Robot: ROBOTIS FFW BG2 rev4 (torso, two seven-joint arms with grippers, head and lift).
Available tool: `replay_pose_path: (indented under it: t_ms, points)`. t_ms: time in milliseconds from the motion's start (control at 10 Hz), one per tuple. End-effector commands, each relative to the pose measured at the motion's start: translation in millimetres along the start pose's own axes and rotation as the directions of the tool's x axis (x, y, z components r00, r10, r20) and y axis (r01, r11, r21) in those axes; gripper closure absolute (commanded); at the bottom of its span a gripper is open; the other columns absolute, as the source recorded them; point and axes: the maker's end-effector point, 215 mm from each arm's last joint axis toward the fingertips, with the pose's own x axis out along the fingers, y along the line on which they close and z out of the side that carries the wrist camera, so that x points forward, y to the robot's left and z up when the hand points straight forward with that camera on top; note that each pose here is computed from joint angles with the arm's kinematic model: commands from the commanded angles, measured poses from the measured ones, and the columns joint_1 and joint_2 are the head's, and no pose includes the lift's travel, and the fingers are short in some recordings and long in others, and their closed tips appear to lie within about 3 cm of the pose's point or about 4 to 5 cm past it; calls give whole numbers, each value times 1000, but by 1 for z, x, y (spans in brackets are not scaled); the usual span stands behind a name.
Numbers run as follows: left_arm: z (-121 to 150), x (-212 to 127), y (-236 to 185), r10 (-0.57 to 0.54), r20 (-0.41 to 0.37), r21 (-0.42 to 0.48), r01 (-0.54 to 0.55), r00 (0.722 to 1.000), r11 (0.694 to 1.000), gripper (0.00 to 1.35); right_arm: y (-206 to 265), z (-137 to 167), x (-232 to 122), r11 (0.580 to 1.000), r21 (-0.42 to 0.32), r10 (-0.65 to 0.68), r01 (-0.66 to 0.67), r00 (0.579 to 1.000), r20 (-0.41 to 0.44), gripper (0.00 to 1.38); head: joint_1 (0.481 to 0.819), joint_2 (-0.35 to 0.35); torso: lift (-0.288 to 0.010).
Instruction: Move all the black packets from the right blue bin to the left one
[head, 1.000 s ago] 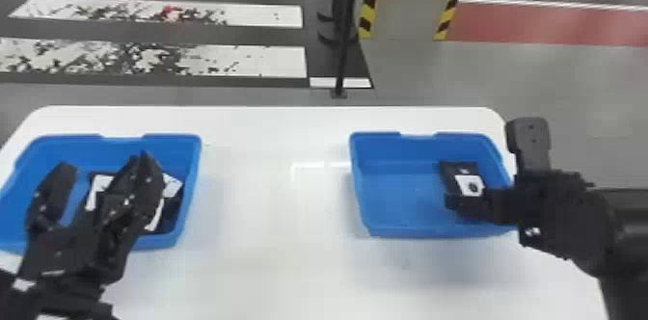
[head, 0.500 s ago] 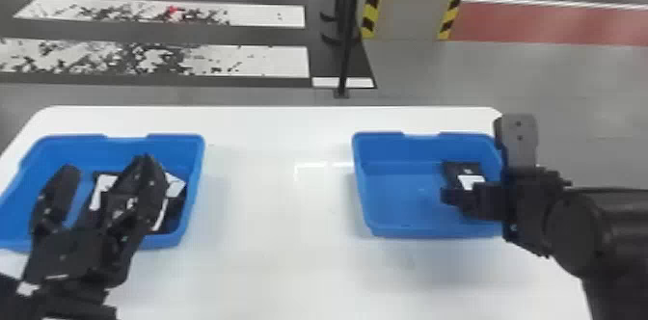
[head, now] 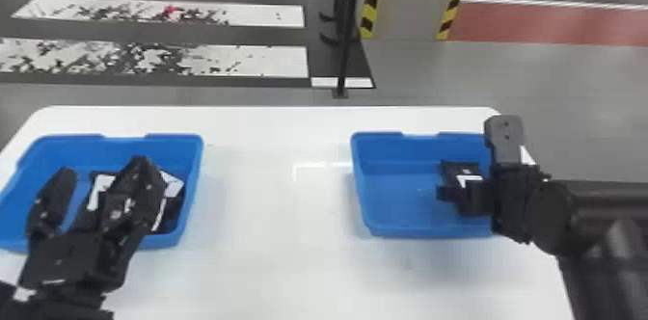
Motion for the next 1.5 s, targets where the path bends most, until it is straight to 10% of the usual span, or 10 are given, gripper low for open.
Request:
replay_pose_path:
  t_ms: [0,200,400,1000,1400]
  points:
    - [-3,-1,1,2,-5,0,-2,1000,1000,133,-2,-5,7,1000,6,-7,7,1000,-12,167,695,-97,-168]
    - [-6,-3,4,7,-7,-5,-7,1000,1000,133,-2,-4,11,1000,13,-2,2,1000,-5,372,695,-100,-168]
    - [-9,-4,5,9,-12,-7,-9,1000,1000,133,9,-4,12,999,28,40,-40,999,3,1145,695,-96,-168]
    - [-6,-5,7,18,8,-14,-18,1000,1000,134,47,4,-2,967,91,222,-238,962,158,1213,695,-53,-168]
    - [11,-6,4,23,69,-40,-20,997,999,128,74,40,-63,913,31,374,-408,864,337,1213,695,-11,-168]
